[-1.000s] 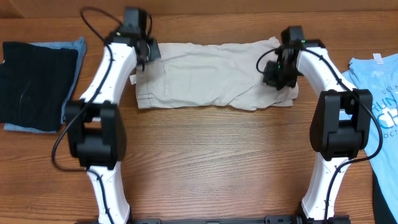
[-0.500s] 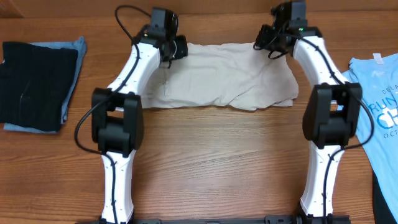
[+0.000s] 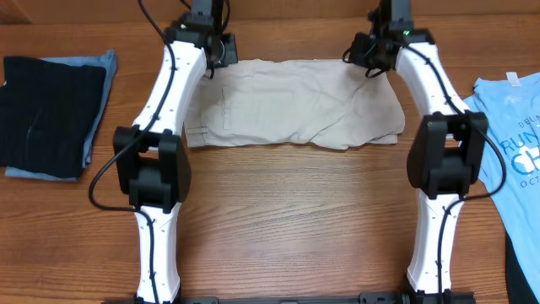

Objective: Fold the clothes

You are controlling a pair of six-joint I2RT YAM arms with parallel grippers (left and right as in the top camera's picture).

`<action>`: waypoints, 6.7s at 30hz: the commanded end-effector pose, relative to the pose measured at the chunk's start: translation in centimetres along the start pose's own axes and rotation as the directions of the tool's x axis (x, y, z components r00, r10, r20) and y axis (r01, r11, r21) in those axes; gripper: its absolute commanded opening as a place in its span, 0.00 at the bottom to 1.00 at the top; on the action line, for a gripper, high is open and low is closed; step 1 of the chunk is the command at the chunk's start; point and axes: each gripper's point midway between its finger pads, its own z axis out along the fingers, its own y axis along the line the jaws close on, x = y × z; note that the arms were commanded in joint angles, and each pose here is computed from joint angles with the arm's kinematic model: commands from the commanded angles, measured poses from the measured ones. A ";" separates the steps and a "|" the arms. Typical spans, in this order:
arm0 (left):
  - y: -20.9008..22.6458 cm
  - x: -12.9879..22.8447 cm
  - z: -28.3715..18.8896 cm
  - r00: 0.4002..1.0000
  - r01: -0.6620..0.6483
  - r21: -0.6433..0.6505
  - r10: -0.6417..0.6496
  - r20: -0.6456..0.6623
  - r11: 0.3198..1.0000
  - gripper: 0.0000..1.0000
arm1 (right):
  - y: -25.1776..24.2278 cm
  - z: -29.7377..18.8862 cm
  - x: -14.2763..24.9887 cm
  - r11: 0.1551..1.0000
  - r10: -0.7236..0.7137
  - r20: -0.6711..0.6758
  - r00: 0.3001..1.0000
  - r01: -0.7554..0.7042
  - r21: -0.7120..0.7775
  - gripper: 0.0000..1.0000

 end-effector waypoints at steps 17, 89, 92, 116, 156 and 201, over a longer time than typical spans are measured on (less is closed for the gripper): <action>-7.5 15.4 -2.5 0.882 0.039 0.265 0.092 -0.462 0.963 0.04 | 8.2 -2.6 20.6 0.909 -0.415 -0.493 0.765 0.339 -0.240 0.04; 5.9 -8.5 -10.5 0.955 0.076 0.003 -0.074 0.287 0.997 0.04 | 3.5 -6.9 -4.5 0.988 -0.077 0.130 0.989 0.093 -0.123 0.04; 8.3 -5.8 -13.7 0.972 0.138 -0.039 -0.128 0.195 0.990 0.04 | 8.6 -12.3 -3.5 0.963 -0.103 0.090 0.991 0.122 -0.242 0.04; 14.8 10.9 -4.7 0.812 0.286 -0.177 -0.337 -0.477 0.942 0.04 | 12.5 4.4 24.4 0.987 -0.133 -0.325 0.936 0.153 0.039 0.04; 14.8 9.8 -4.1 0.836 0.289 -0.161 -0.331 -0.437 0.944 1.00 | 18.5 2.6 11.7 0.982 -0.177 0.012 0.984 0.176 0.068 0.04; 14.8 9.8 -4.1 0.836 0.289 -0.161 -0.331 -0.437 0.944 1.00 | 18.9 6.9 6.0 0.987 -0.151 0.133 0.980 0.157 -0.037 0.04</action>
